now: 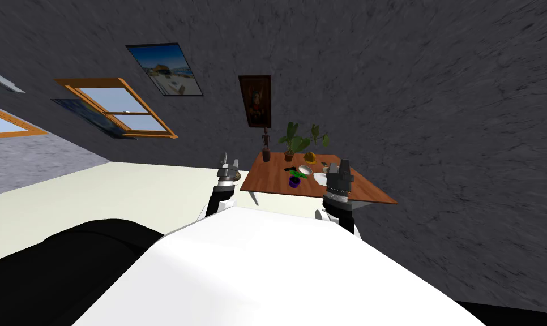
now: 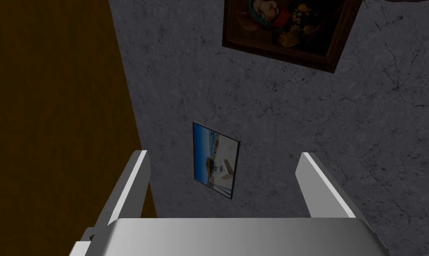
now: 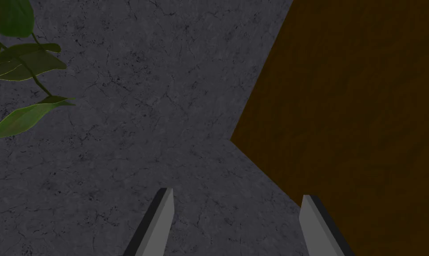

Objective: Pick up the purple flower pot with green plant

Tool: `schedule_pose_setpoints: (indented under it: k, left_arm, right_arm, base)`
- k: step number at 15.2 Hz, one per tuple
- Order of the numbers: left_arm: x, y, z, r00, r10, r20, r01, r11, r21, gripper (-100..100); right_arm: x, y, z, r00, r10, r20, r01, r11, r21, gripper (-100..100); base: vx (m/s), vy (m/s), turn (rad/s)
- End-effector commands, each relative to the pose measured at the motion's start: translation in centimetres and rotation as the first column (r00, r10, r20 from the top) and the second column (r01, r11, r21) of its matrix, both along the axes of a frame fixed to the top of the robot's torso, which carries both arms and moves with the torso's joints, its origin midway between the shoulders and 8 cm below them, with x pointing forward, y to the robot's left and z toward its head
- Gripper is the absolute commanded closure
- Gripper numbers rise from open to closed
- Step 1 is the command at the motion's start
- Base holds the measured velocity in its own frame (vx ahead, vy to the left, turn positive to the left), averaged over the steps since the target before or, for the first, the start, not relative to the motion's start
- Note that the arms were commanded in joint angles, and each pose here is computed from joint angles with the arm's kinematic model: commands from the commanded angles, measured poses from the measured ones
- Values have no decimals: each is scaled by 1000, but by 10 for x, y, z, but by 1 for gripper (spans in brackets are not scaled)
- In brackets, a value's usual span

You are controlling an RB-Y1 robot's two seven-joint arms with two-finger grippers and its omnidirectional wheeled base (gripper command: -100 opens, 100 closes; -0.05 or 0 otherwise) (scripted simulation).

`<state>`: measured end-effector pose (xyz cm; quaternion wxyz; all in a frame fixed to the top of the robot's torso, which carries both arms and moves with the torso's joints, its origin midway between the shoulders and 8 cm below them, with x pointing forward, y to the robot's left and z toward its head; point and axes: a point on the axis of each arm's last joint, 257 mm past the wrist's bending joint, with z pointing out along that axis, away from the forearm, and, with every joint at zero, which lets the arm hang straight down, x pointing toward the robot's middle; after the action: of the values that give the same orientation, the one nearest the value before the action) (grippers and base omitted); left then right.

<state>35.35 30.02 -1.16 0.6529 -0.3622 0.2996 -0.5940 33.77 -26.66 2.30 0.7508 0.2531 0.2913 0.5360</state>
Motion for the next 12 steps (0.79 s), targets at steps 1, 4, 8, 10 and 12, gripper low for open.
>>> schedule_pose_setpoints:
  k: [1,4,8,10,12]
  left_arm:
    - [0,0,0,1000,0,0,0,1000,0,0]
    - [0,0,0,1000,0,0,0,1000,0,0]
    - [0,0,0,1000,0,0,0,1000,0,0]
    - [0,0,0,1000,0,0,0,1000,0,0]
    - [0,0,0,1000,0,0,0,1000,0,0]
  right_arm:
    - [5,4,-7,999,39,-17,-39,999,0,-100]
    - [15,10,-23,992,114,-51,-112,993,34,-100]
    - [30,14,-48,974,207,-93,-196,974,117,-100]
    - [36,16,-58,965,241,-106,-223,962,155,-100]
    - [47,19,-78,943,307,-129,-271,933,236,-100]
  base:
    - [-1,-8,17]
    - [-6,-31,40]
    - [-9,-53,43]
    - [-7,-46,47]
    - [-5,-44,58]
